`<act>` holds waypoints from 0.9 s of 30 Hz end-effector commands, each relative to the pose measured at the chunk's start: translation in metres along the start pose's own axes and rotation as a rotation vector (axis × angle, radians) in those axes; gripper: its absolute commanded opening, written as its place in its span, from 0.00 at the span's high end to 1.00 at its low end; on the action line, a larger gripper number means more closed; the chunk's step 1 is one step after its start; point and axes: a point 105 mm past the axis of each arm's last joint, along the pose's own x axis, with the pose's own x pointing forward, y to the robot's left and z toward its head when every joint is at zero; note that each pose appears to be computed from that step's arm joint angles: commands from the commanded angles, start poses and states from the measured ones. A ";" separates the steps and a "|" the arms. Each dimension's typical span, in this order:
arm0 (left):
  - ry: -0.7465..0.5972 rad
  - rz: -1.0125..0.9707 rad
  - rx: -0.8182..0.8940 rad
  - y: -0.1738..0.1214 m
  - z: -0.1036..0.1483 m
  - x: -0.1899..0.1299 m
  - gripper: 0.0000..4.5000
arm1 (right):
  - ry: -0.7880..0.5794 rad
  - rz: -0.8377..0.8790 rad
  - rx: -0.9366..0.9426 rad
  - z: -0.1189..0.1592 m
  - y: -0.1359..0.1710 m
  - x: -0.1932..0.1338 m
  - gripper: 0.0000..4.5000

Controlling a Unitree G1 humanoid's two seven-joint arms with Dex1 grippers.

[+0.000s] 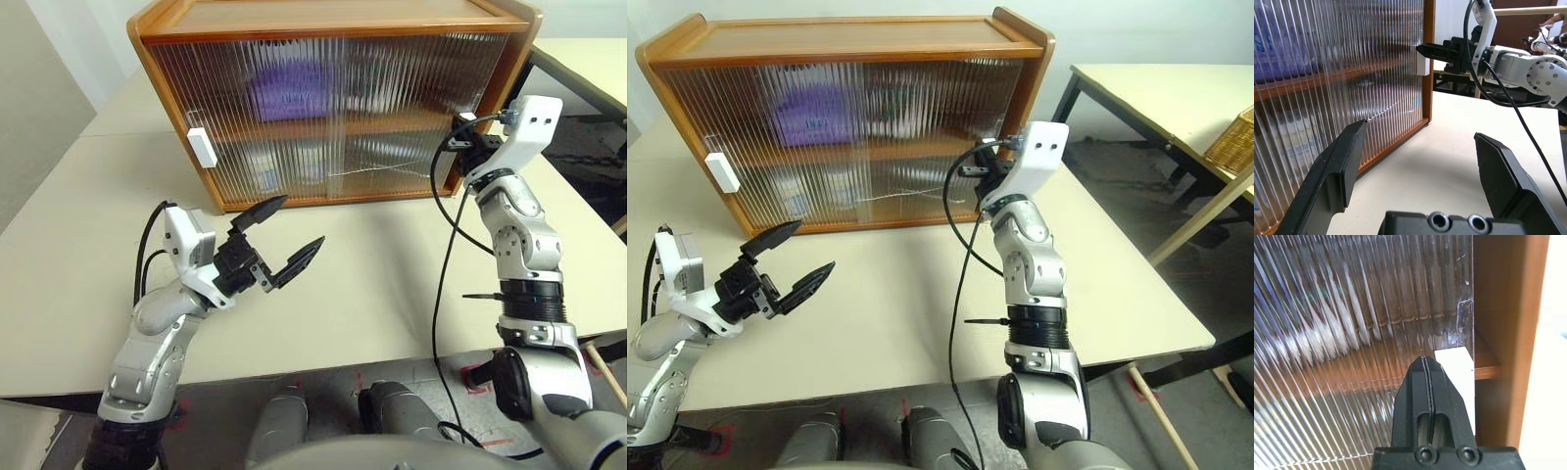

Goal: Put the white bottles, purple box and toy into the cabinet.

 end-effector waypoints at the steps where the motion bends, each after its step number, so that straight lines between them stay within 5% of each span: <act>1: 0.005 -0.004 -0.009 0.000 -0.004 0.001 0.00 | -0.007 -0.041 -0.023 0.003 -0.012 0.000 0.99; 17: -0.001 -0.008 -0.011 -0.001 -0.005 0.003 0.00 | -0.032 -0.094 -0.065 0.011 -0.027 -0.001 0.99; 27: 0.004 -0.007 -0.010 -0.001 -0.005 0.002 0.00 | -0.008 0.044 0.031 0.005 0.004 -0.008 0.99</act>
